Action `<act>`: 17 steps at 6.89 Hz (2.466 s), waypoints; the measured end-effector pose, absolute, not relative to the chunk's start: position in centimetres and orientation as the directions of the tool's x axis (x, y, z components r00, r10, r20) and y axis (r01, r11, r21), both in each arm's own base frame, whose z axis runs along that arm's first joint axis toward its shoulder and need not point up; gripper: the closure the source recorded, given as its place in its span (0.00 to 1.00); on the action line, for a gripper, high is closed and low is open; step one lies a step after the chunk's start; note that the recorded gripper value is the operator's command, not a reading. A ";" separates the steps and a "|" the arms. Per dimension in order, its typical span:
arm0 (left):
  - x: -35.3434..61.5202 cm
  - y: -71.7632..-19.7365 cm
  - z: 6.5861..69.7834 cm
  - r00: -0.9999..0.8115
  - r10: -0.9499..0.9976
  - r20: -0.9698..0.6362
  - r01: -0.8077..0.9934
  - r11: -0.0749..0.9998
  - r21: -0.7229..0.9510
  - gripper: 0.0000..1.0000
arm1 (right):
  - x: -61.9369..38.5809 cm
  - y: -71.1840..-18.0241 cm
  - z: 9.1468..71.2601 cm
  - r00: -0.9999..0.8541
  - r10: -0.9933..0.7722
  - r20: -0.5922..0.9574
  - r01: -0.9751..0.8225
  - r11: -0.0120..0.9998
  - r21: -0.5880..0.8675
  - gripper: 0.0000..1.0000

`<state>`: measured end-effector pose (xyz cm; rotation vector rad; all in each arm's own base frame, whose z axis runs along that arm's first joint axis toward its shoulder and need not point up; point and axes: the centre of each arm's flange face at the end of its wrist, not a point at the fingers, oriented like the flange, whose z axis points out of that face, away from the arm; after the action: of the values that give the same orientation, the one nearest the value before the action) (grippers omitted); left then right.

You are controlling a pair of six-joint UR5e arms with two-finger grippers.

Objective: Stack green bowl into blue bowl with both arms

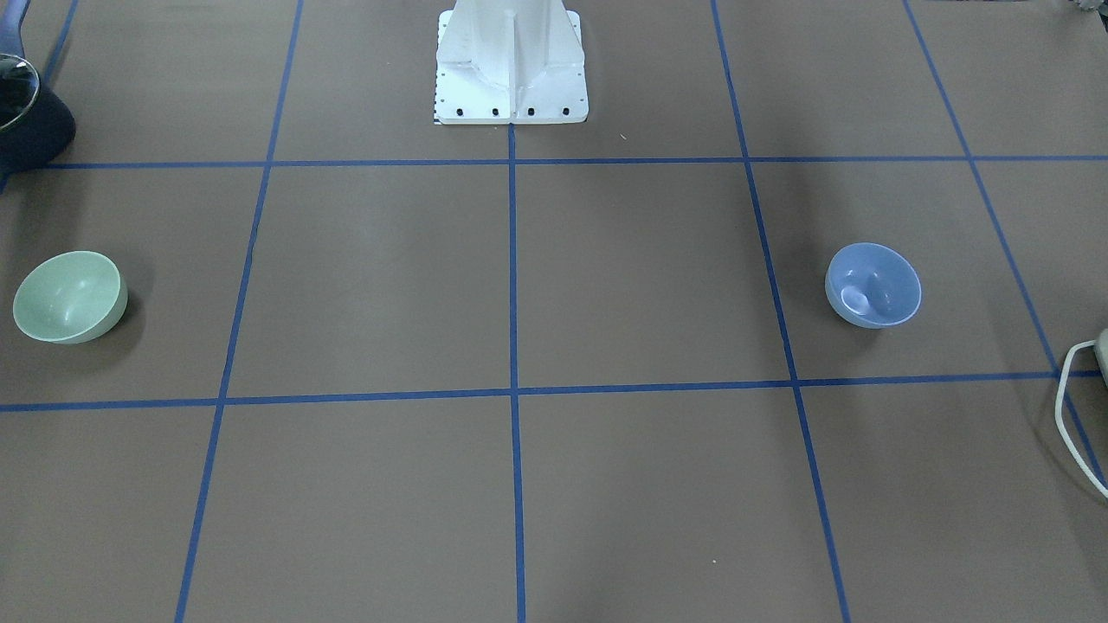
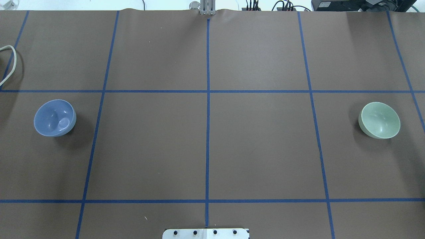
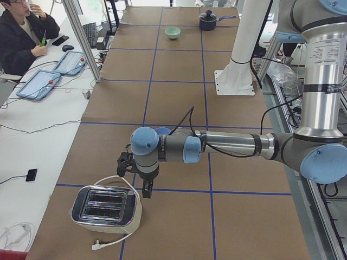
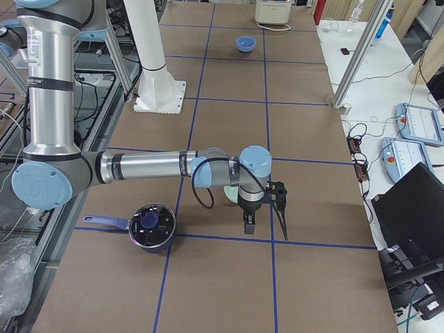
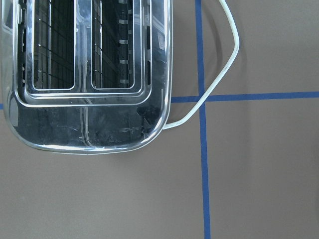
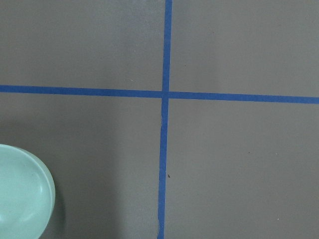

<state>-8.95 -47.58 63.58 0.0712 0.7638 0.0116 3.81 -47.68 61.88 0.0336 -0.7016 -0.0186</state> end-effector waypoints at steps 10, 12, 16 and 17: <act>-4.7 -52.4 59.7 0.649 0.278 -0.708 -0.045 0.943 0.330 0.01 | -4.2 -53.4 54.7 0.702 -0.279 0.655 0.119 0.953 0.279 0.00; 2.4 -53.7 57.6 0.611 0.322 -0.723 -0.092 0.936 0.340 0.01 | -7.6 -55.2 51.5 0.689 -0.288 0.665 0.115 0.950 0.292 0.00; 14.3 -52.5 56.9 0.563 0.297 -0.772 -0.182 0.955 0.235 0.02 | -10.8 -55.8 49.9 0.685 -0.316 0.656 0.137 0.941 0.311 0.00; 16.5 -52.4 56.9 0.556 0.298 -0.776 -0.205 0.954 0.219 0.02 | -10.8 -55.8 49.9 0.684 -0.319 0.656 0.137 0.939 0.314 0.00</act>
<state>16.48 -52.35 56.86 0.1075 0.9350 0.2977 -10.84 -55.83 49.92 0.2490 -0.7778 -0.2589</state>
